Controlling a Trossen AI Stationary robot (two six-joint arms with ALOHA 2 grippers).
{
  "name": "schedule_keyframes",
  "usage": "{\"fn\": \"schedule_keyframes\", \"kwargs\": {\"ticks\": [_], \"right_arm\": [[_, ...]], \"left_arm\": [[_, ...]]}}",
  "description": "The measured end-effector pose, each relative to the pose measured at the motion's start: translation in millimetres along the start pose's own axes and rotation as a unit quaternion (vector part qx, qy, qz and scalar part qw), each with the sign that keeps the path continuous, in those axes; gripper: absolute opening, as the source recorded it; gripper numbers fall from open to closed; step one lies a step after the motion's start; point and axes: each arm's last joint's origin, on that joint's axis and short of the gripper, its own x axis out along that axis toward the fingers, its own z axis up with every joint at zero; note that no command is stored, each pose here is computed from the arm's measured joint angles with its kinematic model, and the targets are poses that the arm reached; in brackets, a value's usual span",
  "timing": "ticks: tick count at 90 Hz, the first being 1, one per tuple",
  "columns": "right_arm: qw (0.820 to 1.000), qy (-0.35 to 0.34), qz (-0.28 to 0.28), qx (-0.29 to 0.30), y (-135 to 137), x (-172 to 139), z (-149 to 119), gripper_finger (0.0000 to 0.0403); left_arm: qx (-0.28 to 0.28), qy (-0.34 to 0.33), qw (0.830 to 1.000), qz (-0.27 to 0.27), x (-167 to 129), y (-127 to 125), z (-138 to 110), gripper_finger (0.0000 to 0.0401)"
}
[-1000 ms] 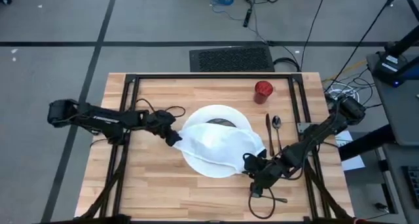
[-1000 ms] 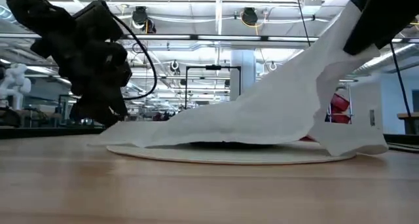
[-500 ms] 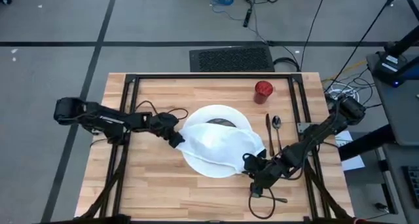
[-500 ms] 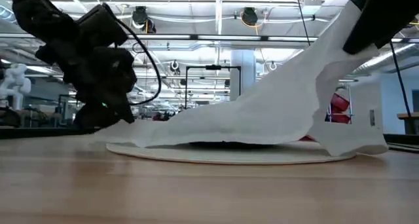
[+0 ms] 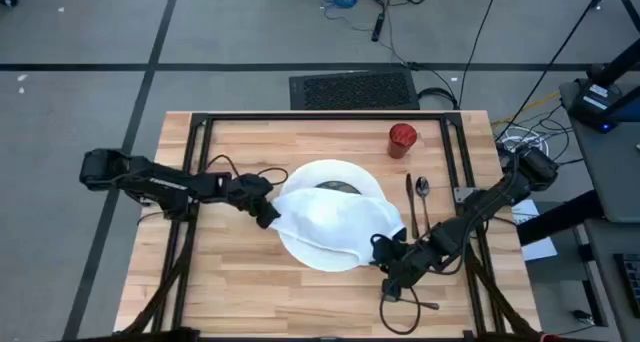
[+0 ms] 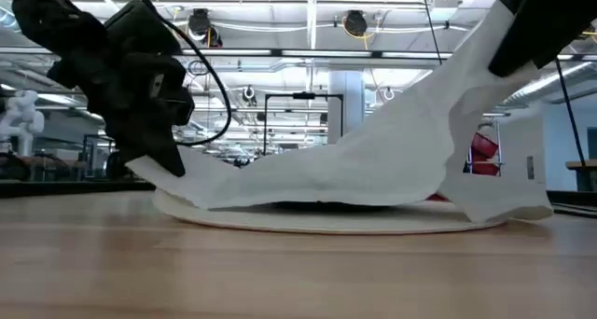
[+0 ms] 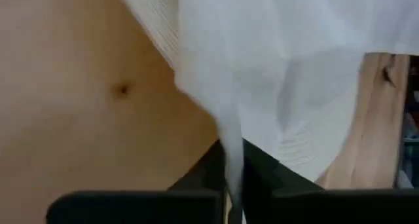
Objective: Set table place
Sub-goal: Fold the white table napkin
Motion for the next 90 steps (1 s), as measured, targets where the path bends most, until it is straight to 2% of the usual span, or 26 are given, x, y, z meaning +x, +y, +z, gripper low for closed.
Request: {"fn": "schedule_keyframes", "kwargs": {"ticks": [14, 40, 81, 90], "right_arm": [[1.0, 0.0, 0.0, 0.0, 0.0, 0.0, 0.0, 0.0], [1.0, 0.0, 0.0, 0.0, 0.1, 0.0, 0.0, 0.0], [1.0, -0.001, 0.001, 0.001, 0.1, -0.1, 0.2, 0.0], [1.0, 0.0, 0.001, 0.001, 0.1, 0.0, 0.2, 0.0]], "left_arm": [[0.013, 0.003, 1.0, -0.02, -5.5, -3.6, 0.3, 0.0018], [0.005, 0.025, 1.0, 0.009, -6.5, 0.7, -5.2, 0.0018], [0.005, 0.017, 1.0, 0.019, -5.6, -1.2, -7.4, 0.0019], [0.001, 0.025, 1.0, 0.006, -5.6, -2.2, -7.4, 0.0018]]}}
